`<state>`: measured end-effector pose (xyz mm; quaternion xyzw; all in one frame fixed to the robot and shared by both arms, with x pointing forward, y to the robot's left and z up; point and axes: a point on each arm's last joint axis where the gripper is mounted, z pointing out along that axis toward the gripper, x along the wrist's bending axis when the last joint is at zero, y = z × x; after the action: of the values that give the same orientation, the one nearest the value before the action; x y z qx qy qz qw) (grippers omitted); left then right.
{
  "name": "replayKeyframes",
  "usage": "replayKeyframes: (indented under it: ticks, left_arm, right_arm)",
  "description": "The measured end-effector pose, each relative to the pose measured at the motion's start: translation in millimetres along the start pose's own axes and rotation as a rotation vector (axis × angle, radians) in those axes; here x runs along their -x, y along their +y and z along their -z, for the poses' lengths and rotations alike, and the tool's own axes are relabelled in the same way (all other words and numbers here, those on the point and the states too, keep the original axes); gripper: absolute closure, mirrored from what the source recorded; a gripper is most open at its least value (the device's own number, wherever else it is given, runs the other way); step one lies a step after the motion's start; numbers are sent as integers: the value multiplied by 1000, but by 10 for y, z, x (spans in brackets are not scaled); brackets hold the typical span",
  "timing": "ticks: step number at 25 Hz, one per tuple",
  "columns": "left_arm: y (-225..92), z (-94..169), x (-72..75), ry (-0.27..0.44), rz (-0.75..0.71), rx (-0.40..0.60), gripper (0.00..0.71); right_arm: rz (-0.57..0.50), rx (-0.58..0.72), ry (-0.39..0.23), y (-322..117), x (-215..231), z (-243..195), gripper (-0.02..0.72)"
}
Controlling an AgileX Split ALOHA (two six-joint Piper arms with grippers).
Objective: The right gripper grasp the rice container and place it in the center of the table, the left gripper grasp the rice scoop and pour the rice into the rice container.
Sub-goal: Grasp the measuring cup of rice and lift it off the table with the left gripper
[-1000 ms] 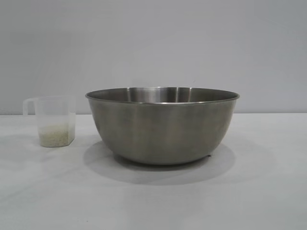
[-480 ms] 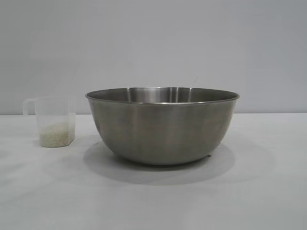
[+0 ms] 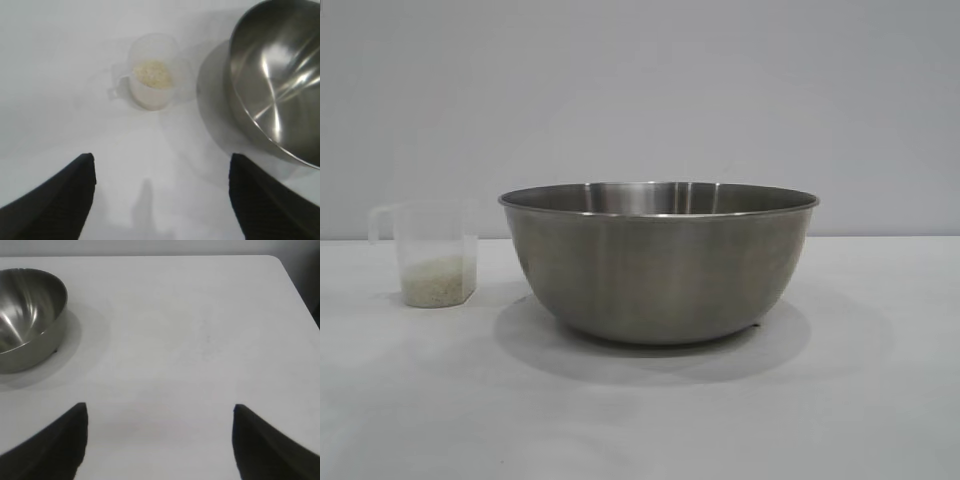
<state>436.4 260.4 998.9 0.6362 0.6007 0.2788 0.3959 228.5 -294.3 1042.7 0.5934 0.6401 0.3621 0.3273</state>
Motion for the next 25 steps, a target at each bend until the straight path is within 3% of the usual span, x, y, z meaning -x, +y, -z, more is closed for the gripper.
replayKeyframes:
  ticks: [6,10,11,12,14,15,22,25]
  left_arm:
    - [-337,30,-54,32,-84,176,224]
    - [-529,105,-41,10,-140,281,395]
    - [-540,118,-49,12,-139,306,426]
    - [-542,116,-52,14,-140,321,412]
    - [-551,92,-54,18,-144,329,412]
    - [-556,70,-56,20,-147,328,453]
    - [-663,-166,-73,44,-174,294,438]
    - [-704,-282,-67,41,-207,328,438]
  right_arm:
    - [0,0,0,0,0,0,171]
    - [0,0,0,0,0,0,171]
    - [0,0,0,0,0,0,171]
    - [0,0,0,0,0,0,171]
    - [0,0,0,0,0,0,171]
    - [0,0,0,0,0,0,171]
    - [0,0,0,0,0,0,171]
    - [0,0,0,0,0,0,171]
